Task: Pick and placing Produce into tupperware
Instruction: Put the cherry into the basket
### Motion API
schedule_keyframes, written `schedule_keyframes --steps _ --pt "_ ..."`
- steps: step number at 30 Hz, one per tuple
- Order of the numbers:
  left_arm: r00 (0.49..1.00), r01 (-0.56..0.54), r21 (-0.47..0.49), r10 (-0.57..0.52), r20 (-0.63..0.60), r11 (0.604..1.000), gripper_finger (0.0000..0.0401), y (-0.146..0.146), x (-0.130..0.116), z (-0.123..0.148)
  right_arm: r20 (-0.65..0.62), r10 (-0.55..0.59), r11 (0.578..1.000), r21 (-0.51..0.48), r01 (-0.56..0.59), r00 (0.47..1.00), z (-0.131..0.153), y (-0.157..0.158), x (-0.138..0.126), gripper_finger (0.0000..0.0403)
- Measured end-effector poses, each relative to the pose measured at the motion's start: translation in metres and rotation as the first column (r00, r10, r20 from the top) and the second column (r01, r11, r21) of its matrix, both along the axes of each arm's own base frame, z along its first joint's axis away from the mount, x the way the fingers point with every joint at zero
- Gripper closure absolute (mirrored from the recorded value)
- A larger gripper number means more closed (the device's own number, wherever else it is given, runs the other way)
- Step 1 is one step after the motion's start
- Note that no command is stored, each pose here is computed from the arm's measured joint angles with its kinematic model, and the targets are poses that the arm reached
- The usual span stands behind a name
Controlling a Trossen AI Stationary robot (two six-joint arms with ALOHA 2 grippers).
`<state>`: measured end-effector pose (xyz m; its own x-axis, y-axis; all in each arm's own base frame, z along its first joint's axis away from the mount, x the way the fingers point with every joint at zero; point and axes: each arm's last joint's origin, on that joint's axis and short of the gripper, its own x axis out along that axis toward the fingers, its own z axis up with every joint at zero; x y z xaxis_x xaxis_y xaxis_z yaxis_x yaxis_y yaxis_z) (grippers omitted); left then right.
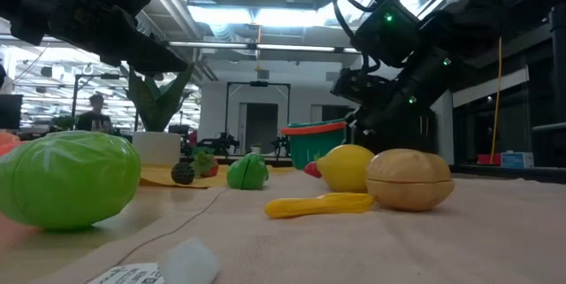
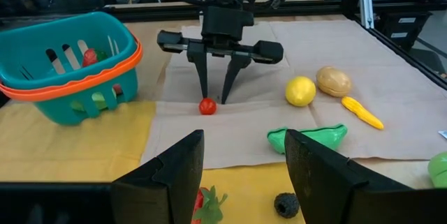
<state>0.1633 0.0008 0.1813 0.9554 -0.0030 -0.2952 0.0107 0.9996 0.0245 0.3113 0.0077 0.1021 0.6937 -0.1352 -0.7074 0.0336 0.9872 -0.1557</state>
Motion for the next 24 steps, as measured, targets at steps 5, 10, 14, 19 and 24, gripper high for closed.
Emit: schedule_keyframes --steps 5,10,14,19,24 --pt "1.000 0.000 0.000 0.000 -0.001 1.000 0.0209 0.0000 0.0000 -0.0001 -0.002 -0.003 1.000 -0.002 0.003 1.000 -0.0001 0.0000 -0.0002 0.0277" --pt "1.000 0.000 0.000 0.000 -0.002 1.000 0.0209 0.0000 -0.0001 -0.0002 -0.005 -0.004 1.000 -0.002 0.004 1.000 0.0008 -0.0001 -0.0008 0.0278" --pt "1.000 0.000 0.000 0.000 -0.002 1.000 0.0209 0.0000 -0.0001 -0.0002 -0.003 -0.004 1.000 -0.001 0.004 1.000 0.0020 -0.0001 -0.0010 0.0292" --pt "1.000 0.000 0.001 0.000 -0.002 1.000 0.0209 0.0000 -0.0001 -0.0002 -0.008 -0.011 1.000 0.007 0.011 1.000 0.0016 0.0000 -0.0014 0.0313" --pt "1.000 0.000 0.001 0.000 -0.002 1.000 0.0209 0.0000 -0.0001 -0.0002 -0.068 -0.019 1.000 0.012 0.020 0.997 0.0078 0.0003 0.0048 0.0321"
